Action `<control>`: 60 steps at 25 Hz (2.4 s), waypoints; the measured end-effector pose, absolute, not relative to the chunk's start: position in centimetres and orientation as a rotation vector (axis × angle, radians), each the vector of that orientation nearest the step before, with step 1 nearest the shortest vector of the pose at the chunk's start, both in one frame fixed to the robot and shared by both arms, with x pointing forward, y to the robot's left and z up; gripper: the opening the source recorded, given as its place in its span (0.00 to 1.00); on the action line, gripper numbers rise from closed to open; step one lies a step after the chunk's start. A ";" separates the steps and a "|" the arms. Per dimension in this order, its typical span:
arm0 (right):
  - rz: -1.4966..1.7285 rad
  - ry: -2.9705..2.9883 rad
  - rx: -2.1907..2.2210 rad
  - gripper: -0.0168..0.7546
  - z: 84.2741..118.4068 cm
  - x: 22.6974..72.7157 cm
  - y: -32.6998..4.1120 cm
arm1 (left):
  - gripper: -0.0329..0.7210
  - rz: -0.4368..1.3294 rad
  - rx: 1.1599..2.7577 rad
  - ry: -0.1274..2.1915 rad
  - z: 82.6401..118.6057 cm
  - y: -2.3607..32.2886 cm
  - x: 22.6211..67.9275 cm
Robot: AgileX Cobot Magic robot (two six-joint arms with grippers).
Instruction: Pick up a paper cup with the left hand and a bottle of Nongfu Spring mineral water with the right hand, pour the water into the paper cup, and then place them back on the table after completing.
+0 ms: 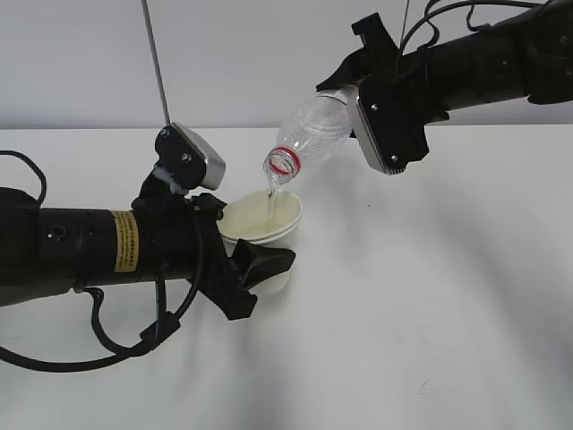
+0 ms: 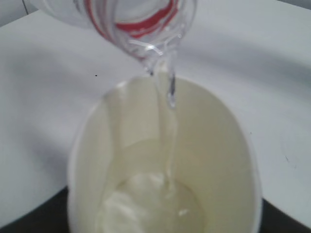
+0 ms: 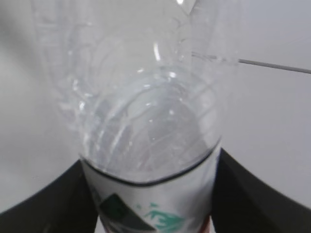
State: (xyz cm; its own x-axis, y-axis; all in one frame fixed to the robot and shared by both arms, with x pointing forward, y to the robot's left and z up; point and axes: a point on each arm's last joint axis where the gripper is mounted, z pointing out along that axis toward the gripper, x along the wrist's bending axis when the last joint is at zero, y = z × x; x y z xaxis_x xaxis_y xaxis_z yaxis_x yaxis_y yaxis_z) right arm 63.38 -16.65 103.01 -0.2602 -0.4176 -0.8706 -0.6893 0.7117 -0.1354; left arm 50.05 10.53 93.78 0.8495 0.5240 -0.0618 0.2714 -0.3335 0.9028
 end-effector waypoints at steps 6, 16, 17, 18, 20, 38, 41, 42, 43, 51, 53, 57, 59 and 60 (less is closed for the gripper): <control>0.333 1.895 -0.858 0.60 103.0 63.4 -16.6 | 0.58 0.287 1.952 0.560 93.7 10.5 49.9; 0.330 1.892 -0.857 0.60 103.1 63.4 -16.7 | 0.58 0.287 1.957 0.552 93.7 10.5 49.9; 0.330 1.892 -0.857 0.60 103.1 63.4 -16.7 | 0.58 0.287 1.958 0.551 93.7 10.5 49.9; 0.330 1.892 -0.857 0.60 103.1 63.4 -16.7 | 0.58 0.287 1.958 0.550 93.7 10.5 49.9; 0.330 1.892 -0.857 0.60 103.1 63.4 -16.7 | 0.58 0.287 1.958 0.550 93.7 10.5 49.9; 0.328 1.891 -0.859 0.60 103.1 63.4 -16.7 | 0.58 0.287 1.958 0.549 93.7 10.5 49.9; 0.328 1.891 -0.859 0.60 103.1 63.4 -16.7 | 0.58 0.287 1.958 0.549 93.7 10.5 49.9; 0.335 1.897 -0.848 0.60 103.1 63.4 -16.7 | 0.58 0.287 1.958 0.549 93.7 10.5 49.9; 0.347 1.906 -0.830 0.60 103.1 63.4 -16.7 | 0.58 0.287 1.958 0.549 93.7 10.5 49.9; 0.494 2.011 -0.600 0.60 103.1 63.4 -16.7 | 0.58 0.288 1.948 0.568 93.7 10.5 49.9; 0.540 2.040 -0.524 0.60 103.1 63.4 -16.7 | 0.58 0.295 1.929 0.604 93.8 10.8 50.2; 0.688 2.116 -0.270 0.60 103.1 63.4 -16.7 | 0.58 0.331 1.899 0.680 93.8 12.3 51.3; 0.754 2.147 -0.150 0.60 103.0 63.5 -16.6 | 0.58 0.354 1.884 0.721 93.9 13.2 52.0; 0.783 2.160 -0.094 0.60 102.8 63.6 -16.6 | 0.58 0.364 1.876 0.741 93.9 13.7 52.3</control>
State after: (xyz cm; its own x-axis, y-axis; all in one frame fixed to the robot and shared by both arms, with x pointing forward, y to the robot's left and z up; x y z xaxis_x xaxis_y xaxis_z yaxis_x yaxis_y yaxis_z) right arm 63.55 -16.62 102.84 -0.6633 0.1899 -0.7239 -0.3183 0.8039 0.5025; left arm 52.25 13.68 93.87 0.7630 0.6410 -0.0832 0.3256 -0.2699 0.9062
